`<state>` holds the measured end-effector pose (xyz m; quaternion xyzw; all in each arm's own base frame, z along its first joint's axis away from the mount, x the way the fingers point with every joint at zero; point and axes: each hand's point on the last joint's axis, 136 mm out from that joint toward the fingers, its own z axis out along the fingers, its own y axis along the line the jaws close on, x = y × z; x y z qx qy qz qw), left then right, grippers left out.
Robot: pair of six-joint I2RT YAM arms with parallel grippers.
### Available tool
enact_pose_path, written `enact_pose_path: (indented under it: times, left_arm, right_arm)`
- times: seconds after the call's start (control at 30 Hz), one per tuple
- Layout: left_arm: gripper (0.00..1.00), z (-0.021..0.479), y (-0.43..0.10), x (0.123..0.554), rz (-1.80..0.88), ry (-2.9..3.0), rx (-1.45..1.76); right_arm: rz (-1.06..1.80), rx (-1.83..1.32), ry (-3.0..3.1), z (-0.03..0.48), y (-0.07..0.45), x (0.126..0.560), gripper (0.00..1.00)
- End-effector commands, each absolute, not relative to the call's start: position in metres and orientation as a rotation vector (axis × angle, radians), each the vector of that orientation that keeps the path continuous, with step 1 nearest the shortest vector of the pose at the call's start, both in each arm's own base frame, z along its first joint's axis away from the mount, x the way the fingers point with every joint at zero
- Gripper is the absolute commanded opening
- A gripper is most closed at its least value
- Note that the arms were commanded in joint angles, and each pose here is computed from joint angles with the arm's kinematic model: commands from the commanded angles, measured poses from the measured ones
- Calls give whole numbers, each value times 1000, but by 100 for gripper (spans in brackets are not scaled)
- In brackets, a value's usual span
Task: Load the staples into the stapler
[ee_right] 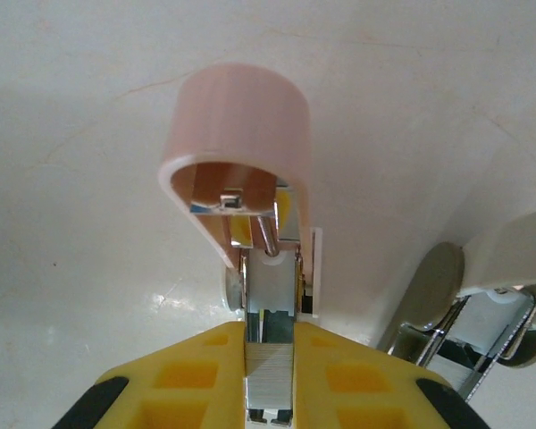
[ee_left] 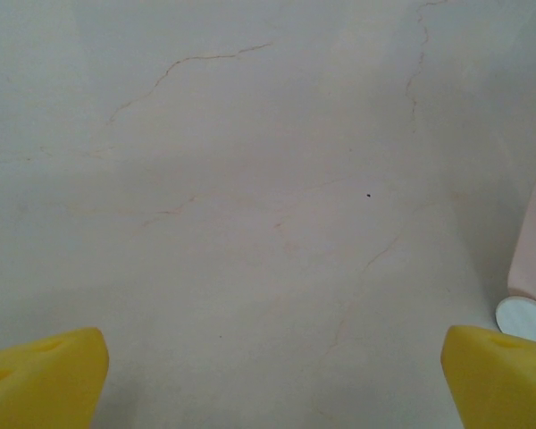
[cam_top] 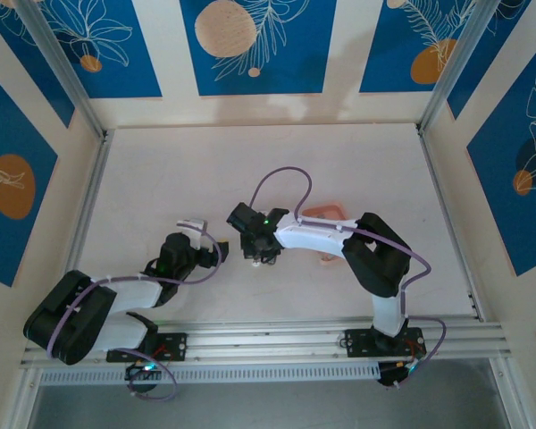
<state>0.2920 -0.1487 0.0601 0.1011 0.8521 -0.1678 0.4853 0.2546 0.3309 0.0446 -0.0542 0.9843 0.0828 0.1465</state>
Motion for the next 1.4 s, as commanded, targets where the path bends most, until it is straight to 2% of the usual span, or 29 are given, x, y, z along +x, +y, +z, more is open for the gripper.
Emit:
enact_pose_path:
  times: [0.0,0.93,1.37]
  left_arm:
    - [96,58,-146,292,-397,2077,229]
    - [96,58,-146,291,-397,2078,230]
    - [96,58,-146,291,-398,2076,230]
  right_arm:
    - [193,-156,2853,42,330,252,18]
    - [150,-187,2879,36,333,245,18]
    - [136,-182,2895,34,334,244,21]
